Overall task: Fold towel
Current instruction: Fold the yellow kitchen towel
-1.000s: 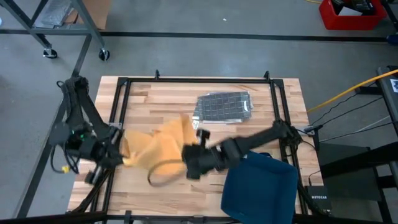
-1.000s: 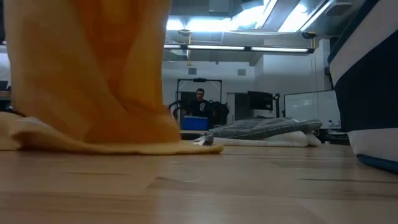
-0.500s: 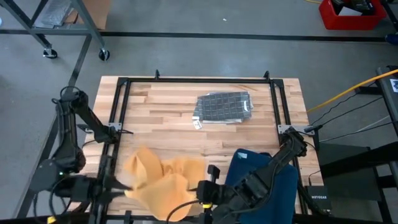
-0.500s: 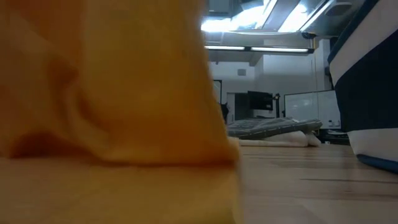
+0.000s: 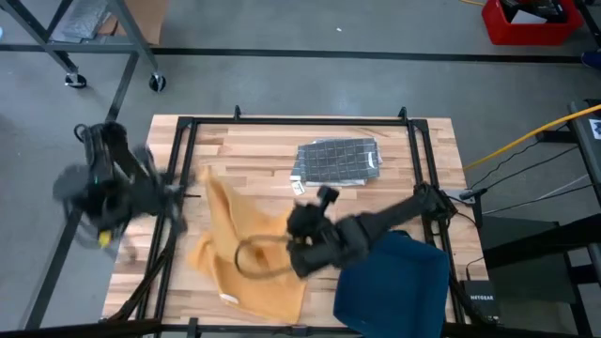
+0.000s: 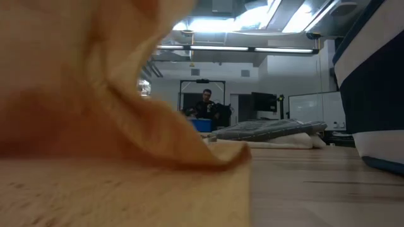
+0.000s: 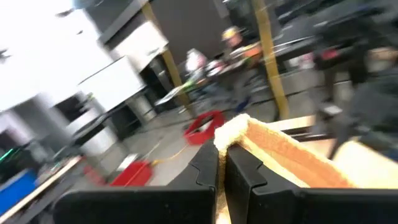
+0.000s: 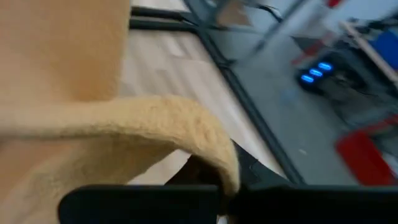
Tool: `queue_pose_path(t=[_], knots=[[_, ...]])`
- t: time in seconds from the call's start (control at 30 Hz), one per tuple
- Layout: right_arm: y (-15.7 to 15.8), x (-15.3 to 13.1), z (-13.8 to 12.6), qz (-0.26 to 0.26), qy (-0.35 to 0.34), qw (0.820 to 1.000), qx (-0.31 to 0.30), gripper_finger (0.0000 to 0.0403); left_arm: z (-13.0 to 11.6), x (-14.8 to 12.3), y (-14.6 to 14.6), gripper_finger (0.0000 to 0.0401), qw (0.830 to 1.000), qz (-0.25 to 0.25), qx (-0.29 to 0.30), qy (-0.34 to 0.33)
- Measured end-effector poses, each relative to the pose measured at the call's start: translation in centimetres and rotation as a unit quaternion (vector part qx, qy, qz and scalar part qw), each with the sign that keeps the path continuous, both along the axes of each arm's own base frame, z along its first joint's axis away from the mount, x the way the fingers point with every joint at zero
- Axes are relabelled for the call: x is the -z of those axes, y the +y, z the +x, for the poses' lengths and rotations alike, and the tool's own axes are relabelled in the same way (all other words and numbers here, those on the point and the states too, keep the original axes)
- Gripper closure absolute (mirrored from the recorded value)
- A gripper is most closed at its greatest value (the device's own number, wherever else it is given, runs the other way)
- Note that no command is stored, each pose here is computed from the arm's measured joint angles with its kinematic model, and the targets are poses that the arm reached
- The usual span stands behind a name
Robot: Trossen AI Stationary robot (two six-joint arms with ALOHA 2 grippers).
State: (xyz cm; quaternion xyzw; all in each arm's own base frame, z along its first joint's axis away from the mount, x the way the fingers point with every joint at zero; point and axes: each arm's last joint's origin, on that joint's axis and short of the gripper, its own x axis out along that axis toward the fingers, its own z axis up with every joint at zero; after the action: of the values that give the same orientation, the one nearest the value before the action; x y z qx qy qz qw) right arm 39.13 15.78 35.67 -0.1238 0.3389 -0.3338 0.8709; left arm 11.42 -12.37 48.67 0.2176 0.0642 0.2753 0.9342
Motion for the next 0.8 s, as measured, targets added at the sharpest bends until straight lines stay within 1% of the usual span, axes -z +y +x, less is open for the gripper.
queue_pose_path(t=[0.13, 0.23, 0.27, 0.37, 0.47, 0.53, 0.67, 0.8], knots=[[-4.2, -0.3, 0.2, -0.018, 0.037, 0.998, 0.049, 0.0401, -1.4, -0.4, 5.3, 0.0401, 0.998, -0.014, -0.066, -0.012], [-7.2, -0.7, -0.1, -0.028, 0.071, 0.994, 0.081, 0.0401, -3.2, -0.6, 8.5, 0.0401, 0.995, -0.026, -0.086, -0.033], [-8.1, -1.0, -0.2, -0.027, 0.073, 0.993, 0.092, 0.0401, -3.9, -0.7, 9.4, 0.0401, 0.995, -0.03, -0.09, -0.042], [-10.9, -1.9, -0.3, -0.022, 0.093, 0.991, 0.095, 0.0401, -6.0, -0.9, 11.7, 0.0401, 0.992, -0.047, -0.097, -0.071], [-13.6, -2.3, -0.1, -0.023, 0.11, 0.988, 0.104, 0.0401, -7.7, -0.7, 13.2, 0.0401, 0.989, -0.067, -0.094, -0.094], [-15.2, -2.2, 0.0, -0.005, 0.115, 0.987, 0.115, 0.0401, -8.3, 0.2, 13.6, 0.0401, 0.991, -0.063, -0.087, -0.084], [-17.4, -2.0, 0.0, 0.046, 0.134, 0.984, 0.111, 0.0401, -8.7, 2.9, 13.9, 0.0401, 0.995, -0.052, -0.083, -0.033], [-18.8, -1.9, 0.0, 0.054, 0.154, 0.981, 0.102, 0.0401, -8.9, 6.1, 14.0, 0.0401, 0.994, -0.051, -0.093, 0.014]])
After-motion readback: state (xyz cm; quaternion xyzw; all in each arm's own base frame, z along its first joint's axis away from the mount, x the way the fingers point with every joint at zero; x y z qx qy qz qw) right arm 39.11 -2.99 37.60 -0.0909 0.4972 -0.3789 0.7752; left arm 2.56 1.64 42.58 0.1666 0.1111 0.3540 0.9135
